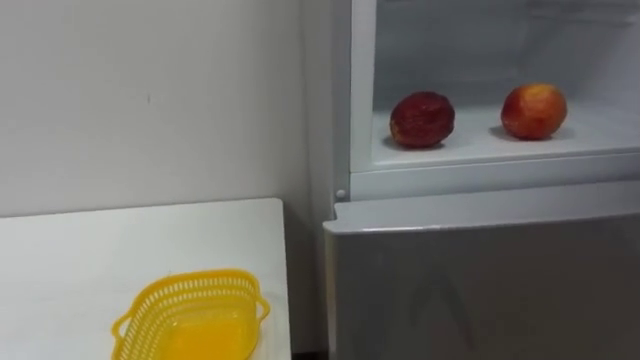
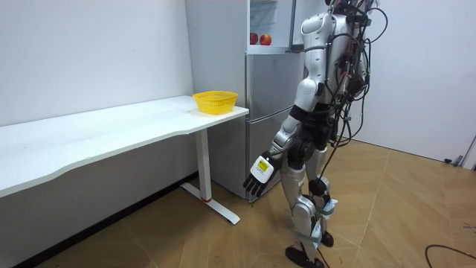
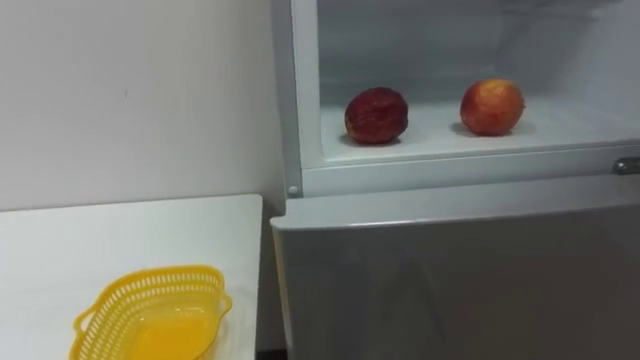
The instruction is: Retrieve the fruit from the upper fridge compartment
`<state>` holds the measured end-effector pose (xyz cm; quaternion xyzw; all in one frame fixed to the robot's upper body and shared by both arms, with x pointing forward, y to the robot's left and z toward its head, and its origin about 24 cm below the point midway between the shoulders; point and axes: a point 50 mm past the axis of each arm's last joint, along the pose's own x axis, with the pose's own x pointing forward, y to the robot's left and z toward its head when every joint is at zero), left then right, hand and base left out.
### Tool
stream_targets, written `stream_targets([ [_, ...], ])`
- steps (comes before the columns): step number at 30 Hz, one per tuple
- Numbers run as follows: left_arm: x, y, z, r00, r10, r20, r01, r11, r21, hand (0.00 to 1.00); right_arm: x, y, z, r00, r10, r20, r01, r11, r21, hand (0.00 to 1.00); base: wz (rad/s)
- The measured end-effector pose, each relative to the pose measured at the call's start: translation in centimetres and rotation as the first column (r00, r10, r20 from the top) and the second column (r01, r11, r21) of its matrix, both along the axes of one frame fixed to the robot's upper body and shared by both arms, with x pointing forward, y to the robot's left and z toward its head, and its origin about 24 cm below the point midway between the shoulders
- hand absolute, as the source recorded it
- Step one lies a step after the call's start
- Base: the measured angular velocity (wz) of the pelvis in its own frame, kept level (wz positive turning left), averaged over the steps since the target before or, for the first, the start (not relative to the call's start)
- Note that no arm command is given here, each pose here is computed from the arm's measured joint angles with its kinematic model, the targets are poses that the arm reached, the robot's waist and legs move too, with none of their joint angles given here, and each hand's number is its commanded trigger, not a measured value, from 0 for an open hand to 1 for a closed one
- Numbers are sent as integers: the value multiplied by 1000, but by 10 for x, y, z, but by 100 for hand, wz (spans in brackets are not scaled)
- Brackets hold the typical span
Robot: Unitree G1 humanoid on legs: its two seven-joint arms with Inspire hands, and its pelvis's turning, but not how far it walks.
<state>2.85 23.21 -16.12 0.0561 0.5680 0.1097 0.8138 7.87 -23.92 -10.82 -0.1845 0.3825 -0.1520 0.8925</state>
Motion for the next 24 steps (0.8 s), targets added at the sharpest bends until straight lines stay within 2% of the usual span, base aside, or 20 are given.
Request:
stream_targets([
  [5, -12, 2, 1, 1000, 4, 4, -4, 1000, 7, 0, 18, 10, 25, 984, 77, 163, -75, 997, -19, 0, -8],
  [8, -12, 2, 0, 1000, 4, 2, -4, 1000, 7, 0, 34, 15, 46, 954, 181, 239, -157, 981, -115, 0, -4],
  [10, -12, 2, 0, 1000, 2, 3, -2, 1000, 6, 0, 48, 20, 67, 908, 238, 344, -182, 965, -186, 0, -4],
  [13, -10, 2, 0, 1000, -3, 11, 3, 1000, 1, 0, 62, 26, 93, 842, 278, 463, -172, 951, -258, 0, 0],
  [18, -17, 5, -1, 1000, -4, -14, 4, 1000, -2, 0, 72, 29, 123, 755, 303, 581, -116, 934, -338, 0, 1],
  [24, -21, 7, -3, 995, -68, -67, 69, 998, 5, 0, 87, 47, 146, 631, 344, 695, -99, 925, -368, 0, 1],
])
